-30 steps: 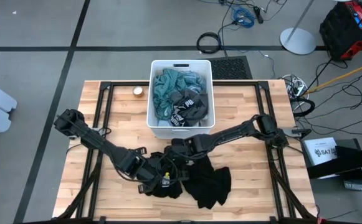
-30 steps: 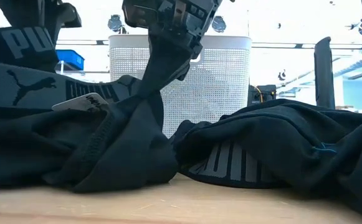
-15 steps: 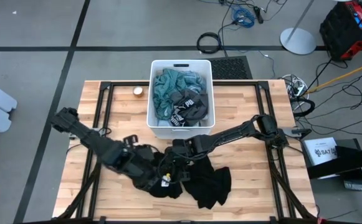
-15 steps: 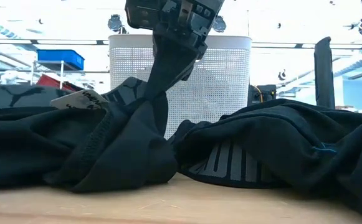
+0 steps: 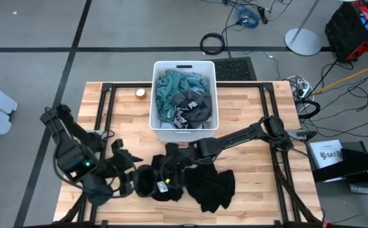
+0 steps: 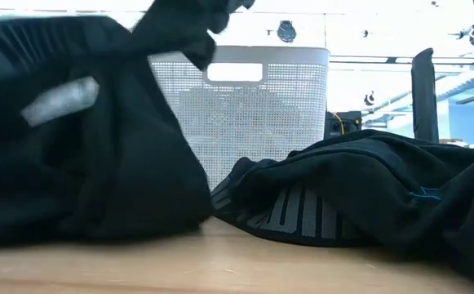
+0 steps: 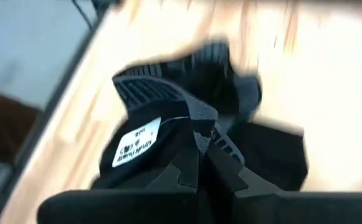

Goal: Sort clothes
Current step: Put the black boxer into the white laundry bin

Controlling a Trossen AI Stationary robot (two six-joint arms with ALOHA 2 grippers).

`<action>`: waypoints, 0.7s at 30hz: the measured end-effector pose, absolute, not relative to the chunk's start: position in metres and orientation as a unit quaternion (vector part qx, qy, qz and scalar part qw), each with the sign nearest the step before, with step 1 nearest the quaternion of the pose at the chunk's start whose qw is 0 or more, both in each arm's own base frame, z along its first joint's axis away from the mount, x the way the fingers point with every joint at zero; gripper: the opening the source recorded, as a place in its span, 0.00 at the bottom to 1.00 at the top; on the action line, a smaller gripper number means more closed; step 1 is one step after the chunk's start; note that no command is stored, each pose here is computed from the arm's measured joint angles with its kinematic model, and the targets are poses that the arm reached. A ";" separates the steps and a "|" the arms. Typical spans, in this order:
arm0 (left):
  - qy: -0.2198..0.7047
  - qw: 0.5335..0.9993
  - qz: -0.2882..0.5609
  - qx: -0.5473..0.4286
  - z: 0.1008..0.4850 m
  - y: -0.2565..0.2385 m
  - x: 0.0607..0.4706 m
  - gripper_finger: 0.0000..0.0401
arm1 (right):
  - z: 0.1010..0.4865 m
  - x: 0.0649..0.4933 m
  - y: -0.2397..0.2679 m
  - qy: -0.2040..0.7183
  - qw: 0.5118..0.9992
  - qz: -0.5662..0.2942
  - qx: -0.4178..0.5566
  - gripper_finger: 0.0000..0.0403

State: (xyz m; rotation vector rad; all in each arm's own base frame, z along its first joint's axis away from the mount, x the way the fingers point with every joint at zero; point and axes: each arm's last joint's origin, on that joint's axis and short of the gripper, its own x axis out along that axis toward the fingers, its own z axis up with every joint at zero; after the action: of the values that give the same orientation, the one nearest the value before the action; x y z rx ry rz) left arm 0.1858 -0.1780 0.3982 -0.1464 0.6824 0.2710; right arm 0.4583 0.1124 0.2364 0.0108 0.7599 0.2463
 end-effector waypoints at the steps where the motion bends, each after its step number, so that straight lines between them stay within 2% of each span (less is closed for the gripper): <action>1: 0.329 0.933 0.132 -0.070 0.399 -0.179 0.185 0.42 | 0.239 0.461 0.111 0.351 0.928 0.121 0.005 0.00; 6: 0.324 0.934 0.135 -0.070 0.399 -0.179 0.185 0.42 | 0.243 0.476 0.084 0.303 0.948 0.093 0.022 0.00; 11: 0.321 0.935 0.135 -0.076 0.399 -0.180 0.186 0.42 | 0.238 0.477 0.066 0.321 0.943 0.073 0.041 0.04; 15: 0.320 0.935 0.134 -0.077 0.399 -0.180 0.187 0.42 | 0.234 0.474 0.068 0.346 0.935 0.077 0.030 0.14; 21: 0.316 0.936 0.138 -0.075 0.399 -0.180 0.187 0.42 | 0.232 0.471 0.075 0.359 0.930 0.077 0.024 0.36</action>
State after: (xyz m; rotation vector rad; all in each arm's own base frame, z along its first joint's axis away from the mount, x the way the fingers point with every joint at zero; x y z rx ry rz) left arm 0.1869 -0.1796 0.3992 -0.1541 0.6462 0.2813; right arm 0.4708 0.0748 0.2317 0.0488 0.7361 0.1577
